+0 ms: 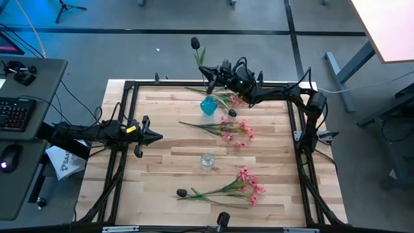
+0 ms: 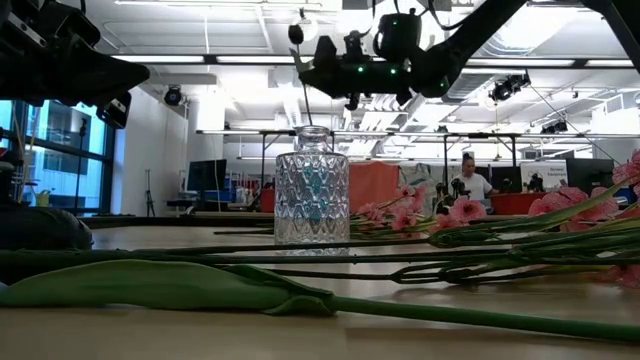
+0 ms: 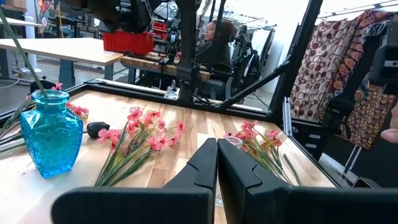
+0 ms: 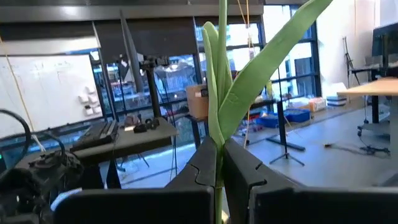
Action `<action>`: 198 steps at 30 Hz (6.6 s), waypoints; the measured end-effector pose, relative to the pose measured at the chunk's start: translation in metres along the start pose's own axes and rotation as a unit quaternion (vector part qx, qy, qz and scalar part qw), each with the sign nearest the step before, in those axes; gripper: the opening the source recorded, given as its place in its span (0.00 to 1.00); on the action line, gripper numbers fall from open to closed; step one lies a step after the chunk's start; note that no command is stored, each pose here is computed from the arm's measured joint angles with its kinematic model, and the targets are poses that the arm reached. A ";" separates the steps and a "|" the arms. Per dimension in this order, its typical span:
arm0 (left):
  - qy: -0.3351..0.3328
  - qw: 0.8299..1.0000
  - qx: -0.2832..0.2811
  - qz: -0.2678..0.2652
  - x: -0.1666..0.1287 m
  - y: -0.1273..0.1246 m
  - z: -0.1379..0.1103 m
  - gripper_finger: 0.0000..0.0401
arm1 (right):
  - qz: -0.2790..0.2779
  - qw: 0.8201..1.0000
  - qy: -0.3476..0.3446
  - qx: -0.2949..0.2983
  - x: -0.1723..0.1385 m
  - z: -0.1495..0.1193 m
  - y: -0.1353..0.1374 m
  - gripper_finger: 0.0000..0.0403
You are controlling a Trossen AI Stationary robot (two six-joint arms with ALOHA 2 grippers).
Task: Sort flowers into vase by color
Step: Put the middle black flower into the blue vase, then put the bottom black flower into the blue vase
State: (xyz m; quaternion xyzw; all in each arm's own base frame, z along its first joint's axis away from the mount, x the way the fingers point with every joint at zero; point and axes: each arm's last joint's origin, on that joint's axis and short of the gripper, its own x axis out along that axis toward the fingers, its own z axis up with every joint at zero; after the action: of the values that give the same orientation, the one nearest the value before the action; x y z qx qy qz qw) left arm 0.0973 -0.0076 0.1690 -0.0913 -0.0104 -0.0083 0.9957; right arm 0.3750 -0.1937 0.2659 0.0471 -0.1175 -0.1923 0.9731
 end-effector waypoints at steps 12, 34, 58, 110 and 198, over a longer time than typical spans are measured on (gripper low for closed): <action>0.000 1.000 0.000 0.000 0.000 0.000 0.000 0.00 | 0.044 0.996 0.079 0.020 -0.002 -0.011 0.008 0.07; 0.000 1.000 0.000 0.000 0.000 0.000 0.000 0.00 | 0.058 0.897 0.430 -0.090 -0.084 0.035 0.021 0.64; 0.000 1.000 0.000 0.000 0.000 0.000 0.000 0.00 | 0.379 0.712 0.590 0.040 -0.157 0.031 0.162 0.65; 0.000 1.000 0.000 0.000 0.000 0.000 0.000 0.00 | 0.174 0.724 0.662 -0.085 -0.169 -0.148 0.407 0.65; 0.000 1.000 0.000 0.000 0.000 0.000 0.000 0.00 | 0.112 0.985 -0.068 0.111 -0.176 0.024 0.136 0.00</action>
State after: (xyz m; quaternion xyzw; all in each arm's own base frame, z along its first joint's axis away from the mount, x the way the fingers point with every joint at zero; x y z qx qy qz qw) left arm 0.0973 -0.0076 0.1689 -0.0912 -0.0100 -0.0082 0.9957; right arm 0.2605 -0.0022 0.2709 0.1283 -0.2084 -0.0707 0.9670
